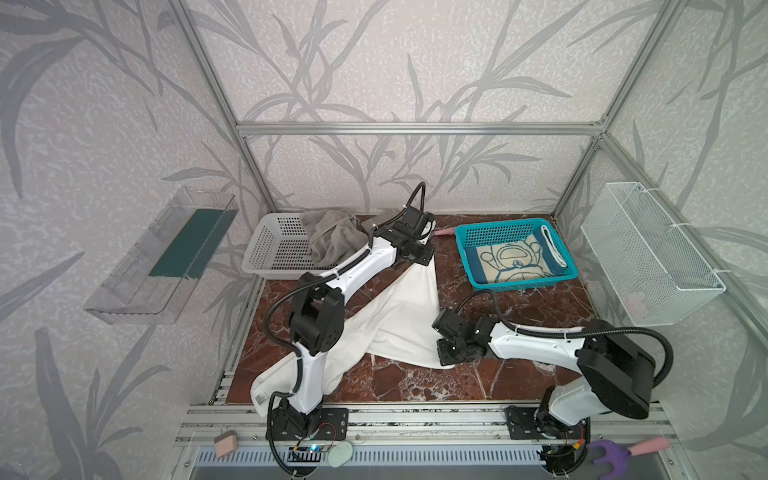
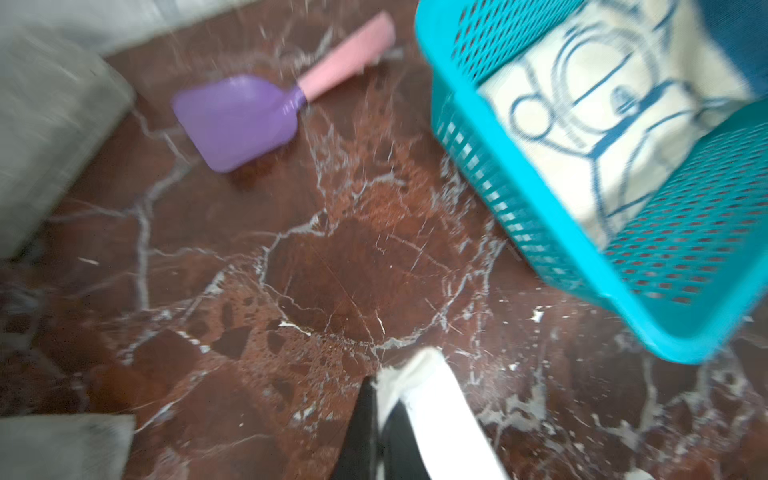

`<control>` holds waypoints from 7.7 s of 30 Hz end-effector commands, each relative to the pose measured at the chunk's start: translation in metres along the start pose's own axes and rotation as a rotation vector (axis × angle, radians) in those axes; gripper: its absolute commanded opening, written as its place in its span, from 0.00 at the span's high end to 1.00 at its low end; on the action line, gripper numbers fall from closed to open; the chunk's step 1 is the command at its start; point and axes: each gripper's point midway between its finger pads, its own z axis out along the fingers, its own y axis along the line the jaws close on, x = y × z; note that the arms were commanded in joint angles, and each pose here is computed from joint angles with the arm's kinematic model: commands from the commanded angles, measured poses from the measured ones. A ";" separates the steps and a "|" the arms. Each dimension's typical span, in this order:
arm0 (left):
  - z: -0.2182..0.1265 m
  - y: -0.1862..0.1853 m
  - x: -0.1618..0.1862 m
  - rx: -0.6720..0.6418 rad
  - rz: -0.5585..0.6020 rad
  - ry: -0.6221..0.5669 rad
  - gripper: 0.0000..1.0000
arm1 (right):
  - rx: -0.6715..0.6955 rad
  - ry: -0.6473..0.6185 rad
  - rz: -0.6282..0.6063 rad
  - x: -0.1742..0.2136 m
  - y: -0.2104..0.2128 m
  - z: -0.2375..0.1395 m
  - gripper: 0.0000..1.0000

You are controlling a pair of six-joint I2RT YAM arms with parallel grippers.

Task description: Fold and stack the towels

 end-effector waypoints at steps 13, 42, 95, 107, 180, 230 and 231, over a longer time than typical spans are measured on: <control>-0.367 -0.025 -0.126 0.012 0.066 -0.832 1.00 | 0.130 -0.818 -0.321 -0.137 -0.041 -0.358 1.00; -0.546 -0.044 -0.129 0.048 0.083 -1.152 1.00 | 0.120 -1.571 -0.443 -0.132 -0.038 -0.667 1.00; -0.521 0.073 -0.089 -0.284 -0.109 -1.161 1.00 | 0.026 -1.279 -0.384 -0.205 -0.038 -0.559 1.00; -0.604 0.042 -0.080 -0.314 -0.067 -1.287 1.00 | 0.007 -1.473 -0.391 -0.144 -0.040 -0.638 1.00; -0.040 0.060 0.294 -0.042 -0.679 0.073 1.00 | -0.017 0.077 -0.092 -0.027 -0.074 -0.001 1.00; -0.086 0.134 0.137 0.036 -0.627 -0.098 1.00 | -0.080 -0.205 -0.325 -0.211 -0.079 -0.141 1.00; -0.083 0.131 0.155 0.033 -0.643 -0.072 1.00 | -0.080 -0.188 -0.322 -0.200 -0.081 -0.135 1.00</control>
